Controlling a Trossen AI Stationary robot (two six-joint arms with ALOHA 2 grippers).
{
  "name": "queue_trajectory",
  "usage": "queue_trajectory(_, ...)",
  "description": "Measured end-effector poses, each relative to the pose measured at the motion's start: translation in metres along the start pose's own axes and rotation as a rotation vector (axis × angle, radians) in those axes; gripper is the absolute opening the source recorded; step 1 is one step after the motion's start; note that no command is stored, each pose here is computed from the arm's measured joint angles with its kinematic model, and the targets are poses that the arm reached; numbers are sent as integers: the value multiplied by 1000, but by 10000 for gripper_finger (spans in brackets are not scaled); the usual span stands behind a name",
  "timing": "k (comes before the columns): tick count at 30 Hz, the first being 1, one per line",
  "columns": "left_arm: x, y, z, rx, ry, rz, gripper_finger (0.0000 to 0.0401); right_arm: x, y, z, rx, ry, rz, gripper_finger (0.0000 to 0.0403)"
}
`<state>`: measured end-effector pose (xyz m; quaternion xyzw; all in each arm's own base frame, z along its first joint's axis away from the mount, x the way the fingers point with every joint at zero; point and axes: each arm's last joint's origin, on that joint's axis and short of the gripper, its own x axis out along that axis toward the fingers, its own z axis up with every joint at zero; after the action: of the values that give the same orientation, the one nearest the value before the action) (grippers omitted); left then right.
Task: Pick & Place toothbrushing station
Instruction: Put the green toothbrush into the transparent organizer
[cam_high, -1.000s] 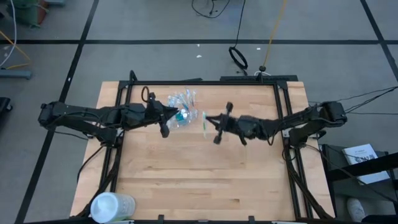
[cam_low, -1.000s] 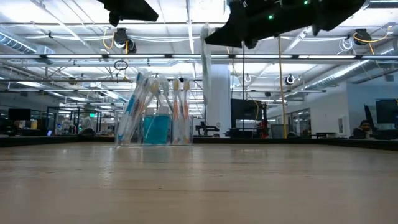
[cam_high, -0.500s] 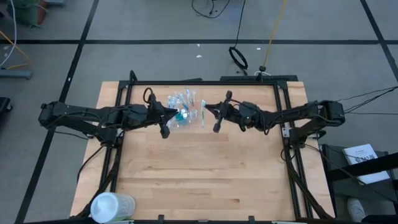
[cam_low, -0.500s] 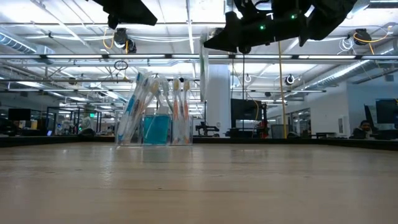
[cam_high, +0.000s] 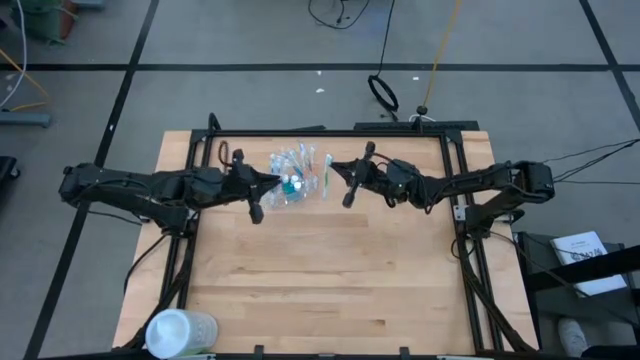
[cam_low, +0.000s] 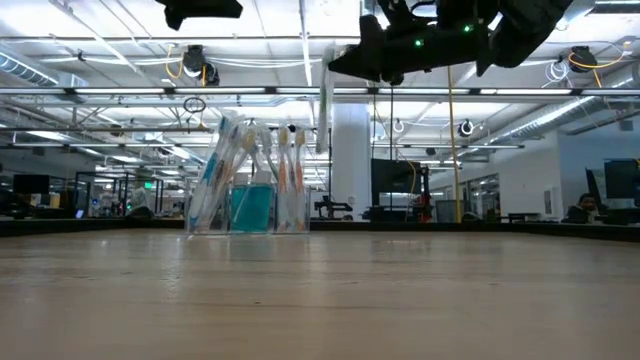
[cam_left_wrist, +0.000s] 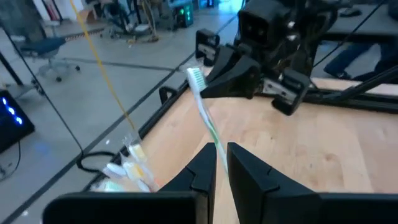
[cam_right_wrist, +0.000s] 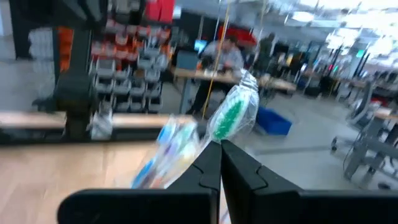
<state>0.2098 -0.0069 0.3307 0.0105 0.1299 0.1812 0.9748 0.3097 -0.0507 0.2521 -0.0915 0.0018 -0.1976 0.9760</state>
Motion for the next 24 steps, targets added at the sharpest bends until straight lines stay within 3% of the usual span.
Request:
queue_trajectory(8,-17,5,6,16,-48,-15,44,21,-12,-6,27,-218,-18,0)
queue_trajectory(13,-17,6,7,51,-51,18,44,51,-8,-31,-46,-162,-16,0)
queue_trajectory(16,-16,7,6,59,-49,57,44,65,-7,-44,-122,-121,-86,0)
queue_trajectory(20,-16,8,5,68,-32,66,44,75,-7,-53,-213,-86,-175,0)
queue_trajectory(24,-16,8,3,74,-21,67,44,77,-7,-57,-226,-61,-176,0)
